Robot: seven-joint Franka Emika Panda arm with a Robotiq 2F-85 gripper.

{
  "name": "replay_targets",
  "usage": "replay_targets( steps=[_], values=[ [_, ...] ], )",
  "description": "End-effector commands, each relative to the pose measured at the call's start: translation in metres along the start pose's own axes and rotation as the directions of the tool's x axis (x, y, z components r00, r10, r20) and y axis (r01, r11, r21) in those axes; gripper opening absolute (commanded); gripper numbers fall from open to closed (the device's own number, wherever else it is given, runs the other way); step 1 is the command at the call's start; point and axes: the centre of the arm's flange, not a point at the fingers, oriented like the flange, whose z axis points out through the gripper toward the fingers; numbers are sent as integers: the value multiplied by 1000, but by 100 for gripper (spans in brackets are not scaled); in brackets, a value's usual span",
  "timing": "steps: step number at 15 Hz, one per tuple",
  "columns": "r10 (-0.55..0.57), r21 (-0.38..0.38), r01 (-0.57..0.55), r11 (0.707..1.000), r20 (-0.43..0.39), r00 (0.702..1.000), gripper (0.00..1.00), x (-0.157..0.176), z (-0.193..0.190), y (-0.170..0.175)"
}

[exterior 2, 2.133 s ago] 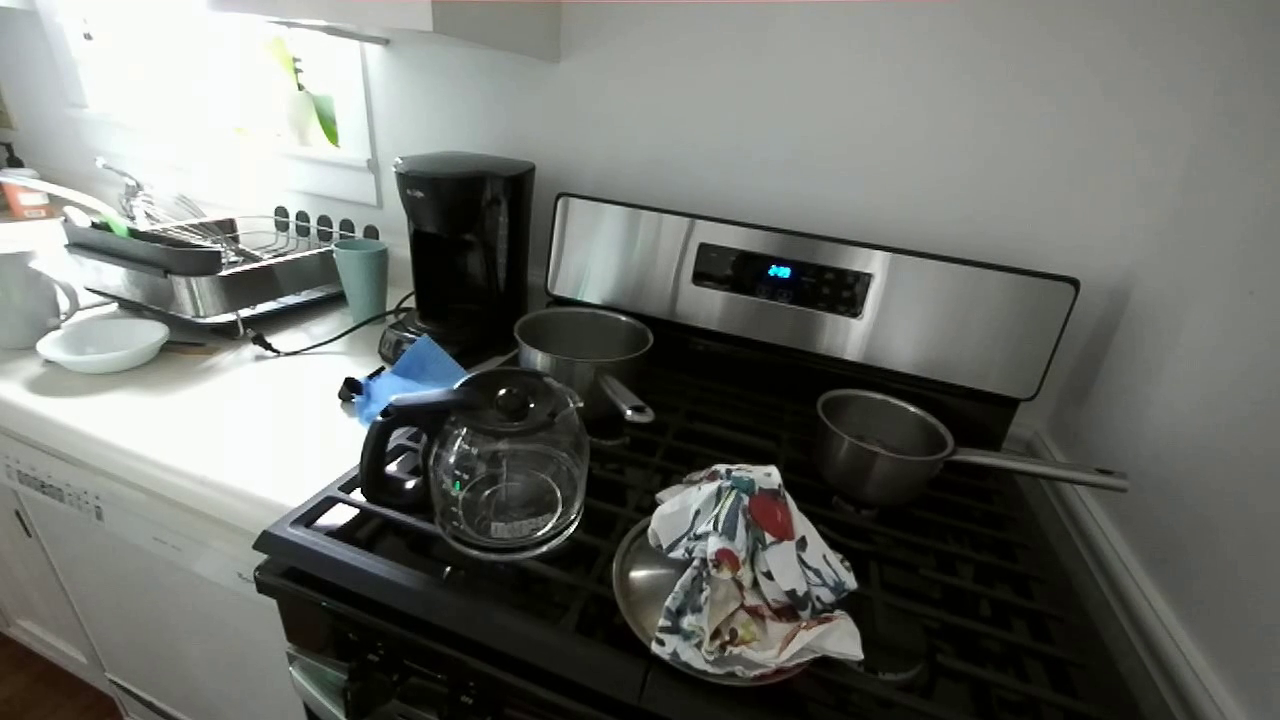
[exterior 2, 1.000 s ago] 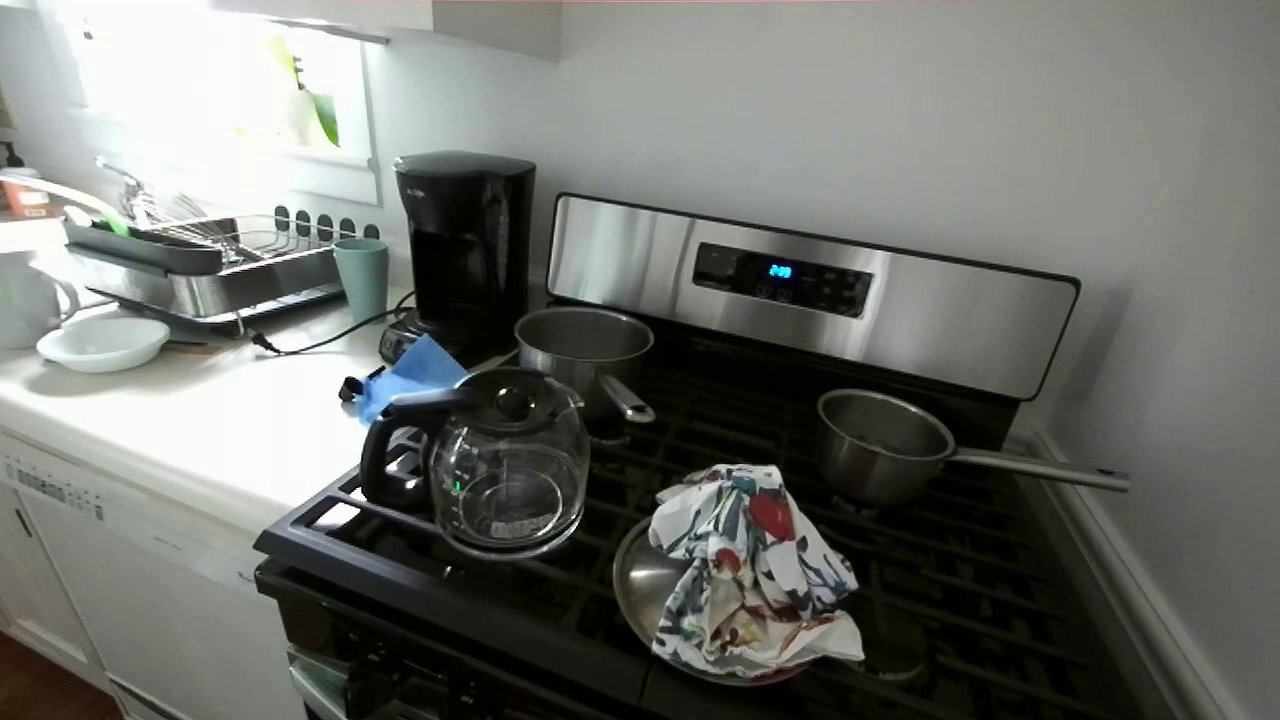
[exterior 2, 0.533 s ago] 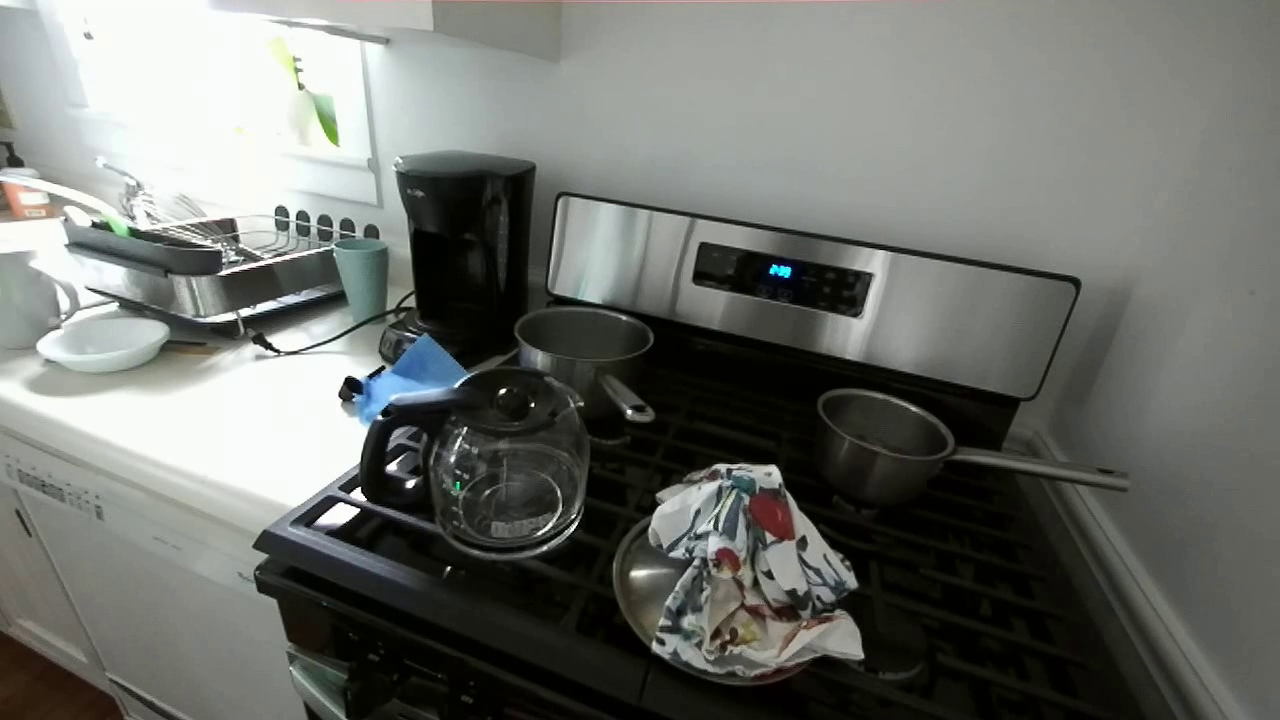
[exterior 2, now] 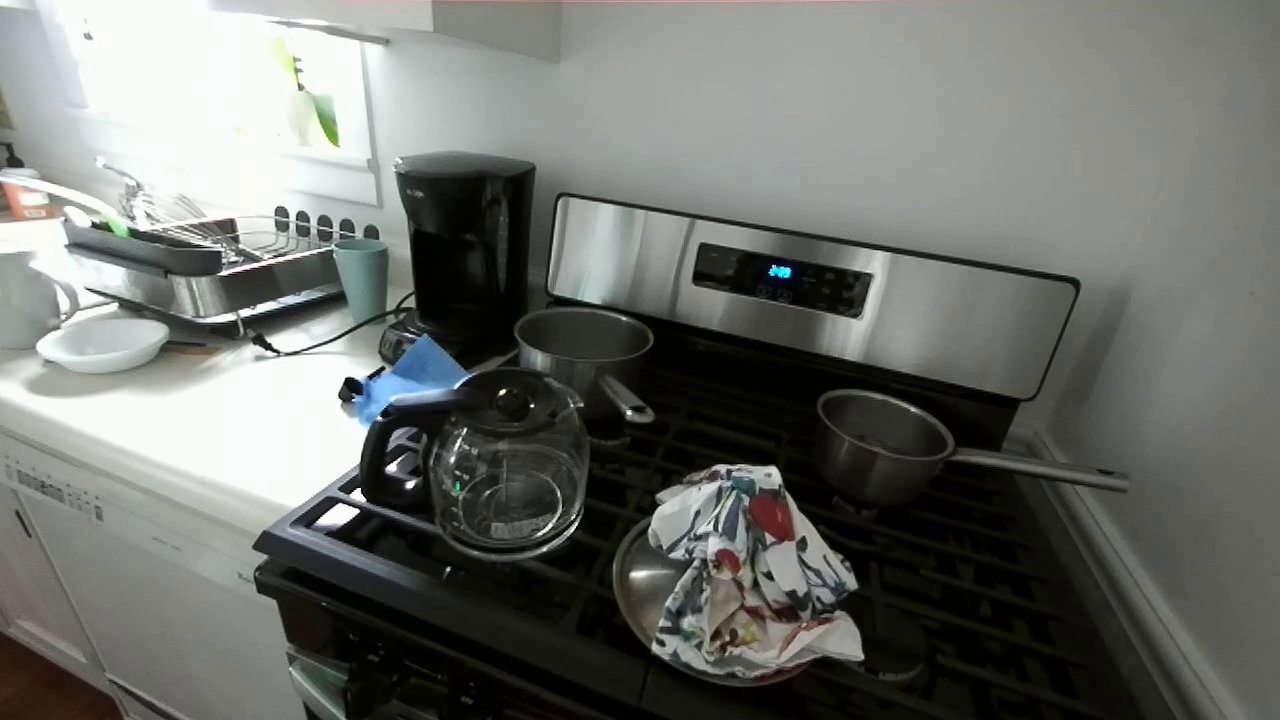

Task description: Move the greenish cup to the lower shelf and put it upright

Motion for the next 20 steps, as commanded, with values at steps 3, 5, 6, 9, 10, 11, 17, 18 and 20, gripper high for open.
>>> replay_targets(
  steps=[3,5,6,9,10,11,17,18,20],
  values=[
    [54,-47,-61,997,-131,990,100,27,15,9],
    [100,-45,-108,993,-156,983,100,29,24,9],
    [125,-39,-133,990,-161,979,100,30,27,9],
    [180,0,-184,983,-205,962,100,32,36,6],
    [197,7,-200,980,-220,955,100,33,39,5],
    [208,14,-211,977,-235,949,100,34,40,4],
    [272,52,-270,962,-326,906,100,33,49,-2],
    [278,50,-278,959,-346,896,100,34,50,-1],
    [289,55,-290,956,-364,885,100,33,51,0]
  ],
)
